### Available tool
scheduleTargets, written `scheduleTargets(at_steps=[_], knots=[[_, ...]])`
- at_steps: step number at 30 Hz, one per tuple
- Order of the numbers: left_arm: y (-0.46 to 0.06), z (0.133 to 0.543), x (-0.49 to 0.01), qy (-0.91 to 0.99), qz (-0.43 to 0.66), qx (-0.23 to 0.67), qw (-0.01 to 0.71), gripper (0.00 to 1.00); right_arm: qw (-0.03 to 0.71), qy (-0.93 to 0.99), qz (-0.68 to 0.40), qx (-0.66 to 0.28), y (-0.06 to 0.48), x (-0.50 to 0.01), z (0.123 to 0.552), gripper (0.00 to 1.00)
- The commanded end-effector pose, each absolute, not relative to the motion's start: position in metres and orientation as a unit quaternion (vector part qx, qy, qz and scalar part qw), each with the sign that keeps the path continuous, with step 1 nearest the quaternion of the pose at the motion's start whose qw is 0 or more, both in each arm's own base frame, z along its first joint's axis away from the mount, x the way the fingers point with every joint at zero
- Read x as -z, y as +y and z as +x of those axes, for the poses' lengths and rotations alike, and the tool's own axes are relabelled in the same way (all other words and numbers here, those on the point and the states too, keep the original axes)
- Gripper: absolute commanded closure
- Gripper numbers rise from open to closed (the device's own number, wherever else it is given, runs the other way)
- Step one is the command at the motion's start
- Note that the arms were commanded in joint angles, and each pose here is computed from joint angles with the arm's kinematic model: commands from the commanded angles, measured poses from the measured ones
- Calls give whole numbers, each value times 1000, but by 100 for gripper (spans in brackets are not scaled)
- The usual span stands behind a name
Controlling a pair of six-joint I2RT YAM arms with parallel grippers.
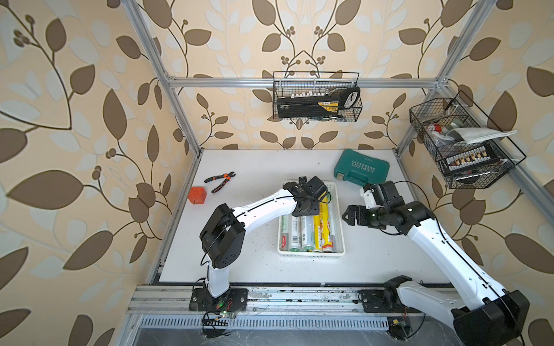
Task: Put the plastic wrap into the basket
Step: Place the plastic wrap in the basket.
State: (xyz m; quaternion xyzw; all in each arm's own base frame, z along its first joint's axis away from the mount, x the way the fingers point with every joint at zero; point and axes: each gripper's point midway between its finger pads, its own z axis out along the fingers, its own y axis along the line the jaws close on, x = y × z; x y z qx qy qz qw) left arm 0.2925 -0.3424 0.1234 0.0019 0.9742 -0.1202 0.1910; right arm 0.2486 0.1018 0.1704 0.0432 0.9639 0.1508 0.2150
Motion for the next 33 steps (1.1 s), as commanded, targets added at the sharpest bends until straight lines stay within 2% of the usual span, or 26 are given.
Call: scheduleTargets(at_steps=[1,10,18,24,33], knots=[[-349,307,-140,967,5,122,224,59,208,965,48,-150,100,-166,244,1],[-346,306,-127,973,14,95,208,56,202,967,48,-147,99,-161,243,1],[-345,301,-124,975,17,87,202,43,197,968,49,-146,100,-159,243,1],[-345,302,-134,974,22,80,212,36,196,968,49,-147,100,-158,243,1],[-343,306,-158,966,30,89,239,36,196,968,49,-146,99,-159,242,1]])
